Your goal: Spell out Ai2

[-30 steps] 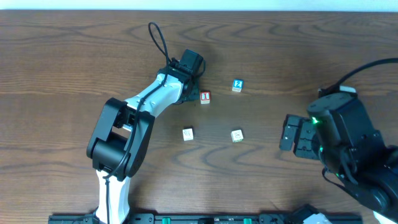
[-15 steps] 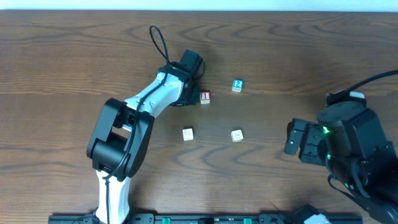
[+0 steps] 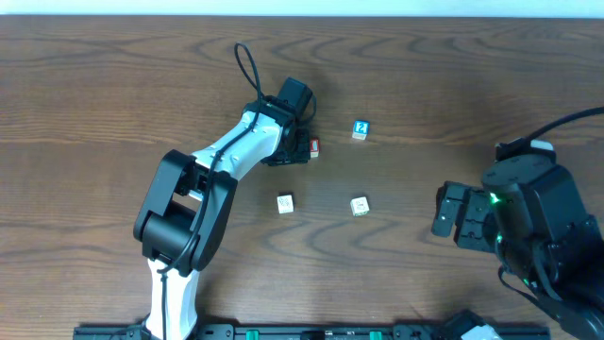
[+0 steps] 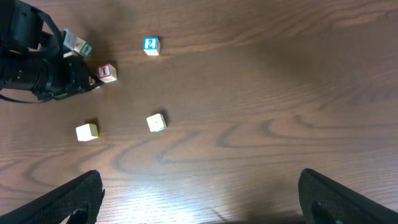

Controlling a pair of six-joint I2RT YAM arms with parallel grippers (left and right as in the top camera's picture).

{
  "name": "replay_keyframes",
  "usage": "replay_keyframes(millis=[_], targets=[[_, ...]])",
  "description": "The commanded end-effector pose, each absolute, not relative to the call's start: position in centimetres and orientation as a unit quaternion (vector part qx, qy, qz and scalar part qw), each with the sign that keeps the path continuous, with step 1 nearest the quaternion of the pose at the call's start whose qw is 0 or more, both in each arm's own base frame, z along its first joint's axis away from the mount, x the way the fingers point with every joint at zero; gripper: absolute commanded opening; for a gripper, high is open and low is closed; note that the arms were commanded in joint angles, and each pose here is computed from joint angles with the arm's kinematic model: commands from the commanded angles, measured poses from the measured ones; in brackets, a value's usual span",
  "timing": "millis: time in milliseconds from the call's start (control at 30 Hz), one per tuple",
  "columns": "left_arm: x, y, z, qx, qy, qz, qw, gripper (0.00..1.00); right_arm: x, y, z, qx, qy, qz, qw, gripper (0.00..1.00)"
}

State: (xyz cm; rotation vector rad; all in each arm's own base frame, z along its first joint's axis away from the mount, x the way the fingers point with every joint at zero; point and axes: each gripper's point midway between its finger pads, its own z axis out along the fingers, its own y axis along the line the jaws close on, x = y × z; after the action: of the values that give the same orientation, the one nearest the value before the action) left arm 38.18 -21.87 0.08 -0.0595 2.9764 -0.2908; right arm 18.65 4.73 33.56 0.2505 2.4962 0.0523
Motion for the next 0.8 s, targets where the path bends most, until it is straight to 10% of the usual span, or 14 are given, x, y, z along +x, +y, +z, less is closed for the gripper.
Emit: replay_keyframes(millis=[0, 767], targets=[[37.5, -20.9, -1.6, -0.019, 0.996, -0.068, 0.060, 0.41, 18.6, 4.5, 33.9, 0.108, 0.943, 0.022, 0.315, 0.99], [39.7, -19.4, 0.4, -0.015, 0.995, -0.049, 0.083, 0.36, 18.6, 4.5, 33.9, 0.108, 0.943, 0.022, 0.315, 0.99]])
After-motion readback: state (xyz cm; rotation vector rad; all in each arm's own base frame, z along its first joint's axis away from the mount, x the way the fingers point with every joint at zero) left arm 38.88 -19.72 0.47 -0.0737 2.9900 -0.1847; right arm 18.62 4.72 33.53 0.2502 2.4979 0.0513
